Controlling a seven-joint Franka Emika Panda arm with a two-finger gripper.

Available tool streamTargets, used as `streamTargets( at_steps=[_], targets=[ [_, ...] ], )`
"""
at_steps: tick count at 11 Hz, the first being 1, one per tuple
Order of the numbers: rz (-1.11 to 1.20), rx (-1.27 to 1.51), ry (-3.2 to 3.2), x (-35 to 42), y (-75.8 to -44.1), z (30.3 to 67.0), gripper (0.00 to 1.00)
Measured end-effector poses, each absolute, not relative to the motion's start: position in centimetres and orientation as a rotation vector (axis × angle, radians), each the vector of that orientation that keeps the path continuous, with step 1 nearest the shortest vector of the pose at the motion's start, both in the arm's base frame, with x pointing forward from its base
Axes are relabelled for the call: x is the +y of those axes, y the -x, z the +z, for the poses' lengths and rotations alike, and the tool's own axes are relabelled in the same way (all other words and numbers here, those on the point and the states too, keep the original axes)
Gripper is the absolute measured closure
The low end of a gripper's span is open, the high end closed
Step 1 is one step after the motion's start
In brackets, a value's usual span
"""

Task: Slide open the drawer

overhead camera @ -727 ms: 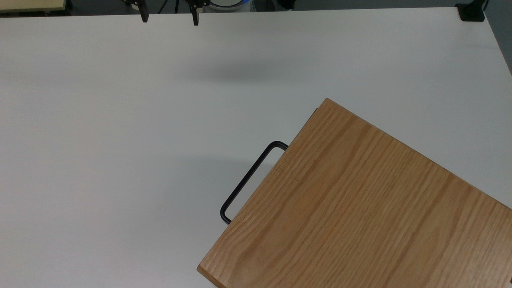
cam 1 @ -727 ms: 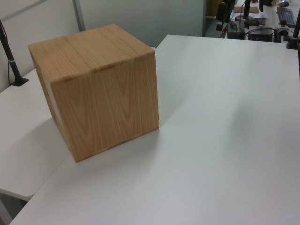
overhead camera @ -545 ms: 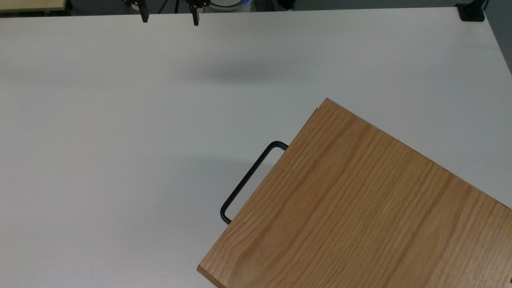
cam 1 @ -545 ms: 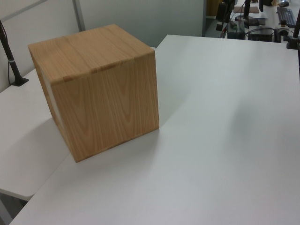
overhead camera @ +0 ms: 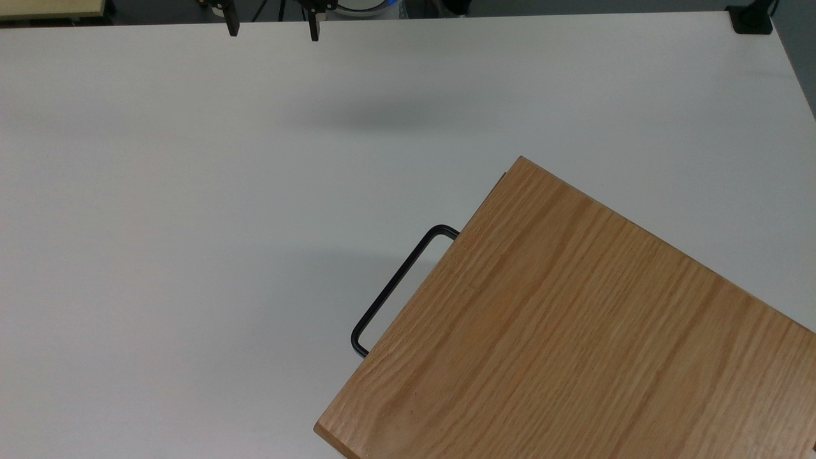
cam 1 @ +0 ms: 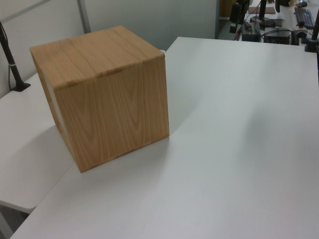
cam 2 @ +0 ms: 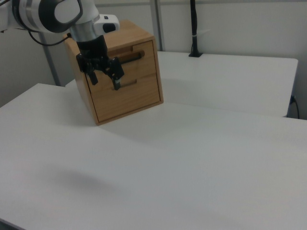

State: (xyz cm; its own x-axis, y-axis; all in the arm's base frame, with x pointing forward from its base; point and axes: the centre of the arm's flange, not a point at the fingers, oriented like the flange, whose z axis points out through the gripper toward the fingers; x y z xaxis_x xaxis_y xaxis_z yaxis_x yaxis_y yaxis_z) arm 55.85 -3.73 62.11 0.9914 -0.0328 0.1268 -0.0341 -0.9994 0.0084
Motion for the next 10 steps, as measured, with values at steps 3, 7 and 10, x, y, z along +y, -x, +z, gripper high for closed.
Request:
streamTargets(
  at_steps=[3, 7, 10],
  targets=[
    [0.199, -0.051, -3.124, -3.69, -55.85, 62.11, 0.00],
    [0.199, -0.054, -3.124, -3.74, -55.85, 62.10, 0.00],
    [0.177, 0.077, -3.117, -3.91, -56.18, 61.40, 0.00]
  ],
)
